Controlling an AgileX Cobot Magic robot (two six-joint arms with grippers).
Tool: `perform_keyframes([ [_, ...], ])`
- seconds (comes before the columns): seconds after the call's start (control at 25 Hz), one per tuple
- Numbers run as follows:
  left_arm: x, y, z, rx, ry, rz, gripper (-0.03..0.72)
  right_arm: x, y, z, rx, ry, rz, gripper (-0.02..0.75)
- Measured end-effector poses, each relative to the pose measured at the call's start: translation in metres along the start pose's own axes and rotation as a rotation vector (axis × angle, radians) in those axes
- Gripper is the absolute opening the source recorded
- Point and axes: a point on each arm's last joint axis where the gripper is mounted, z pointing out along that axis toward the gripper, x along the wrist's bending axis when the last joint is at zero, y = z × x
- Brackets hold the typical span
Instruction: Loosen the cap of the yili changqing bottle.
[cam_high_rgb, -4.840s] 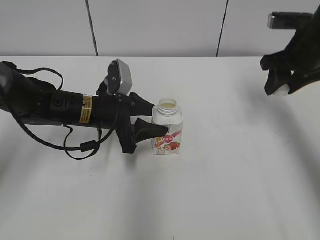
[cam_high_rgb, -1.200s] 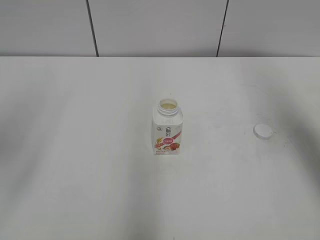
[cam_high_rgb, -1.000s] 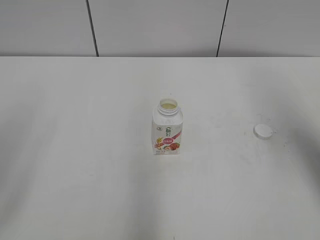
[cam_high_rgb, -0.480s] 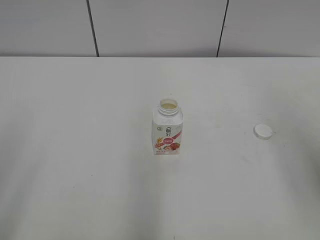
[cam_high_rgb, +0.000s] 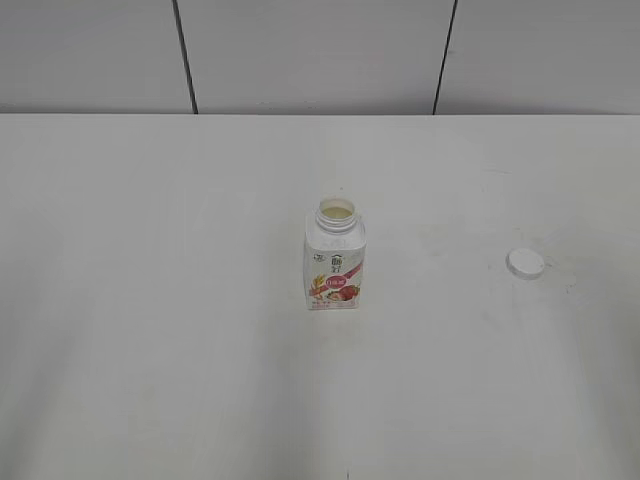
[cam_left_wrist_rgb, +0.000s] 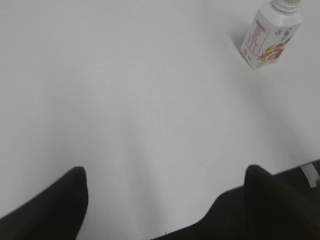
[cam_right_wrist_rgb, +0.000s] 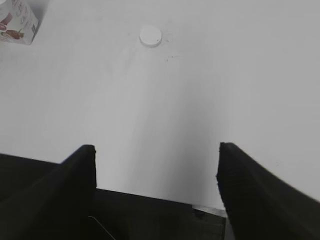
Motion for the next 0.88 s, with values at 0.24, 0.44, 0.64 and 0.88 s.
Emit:
perform_keyframes([
  [0.24,-0.003,-0.01,-0.017,-0.123,0.009,-0.012,0.567,0.006,-0.034,0.006,-0.02,-0.004,0.011,0.592],
  [0.44,-0.004,-0.019,-0.028,-0.208,0.015,-0.009,0.55,0.009,-0.055,0.013,-0.055,-0.01,0.025,0.592],
  [0.64,-0.004,-0.019,-0.028,-0.208,0.016,-0.009,0.538,0.012,-0.065,0.005,-0.137,-0.024,0.029,0.592],
  [0.88,-0.004,-0.019,-0.028,-0.208,0.016,-0.01,0.536,0.015,-0.081,-0.011,-0.285,-0.053,0.019,0.592],
])
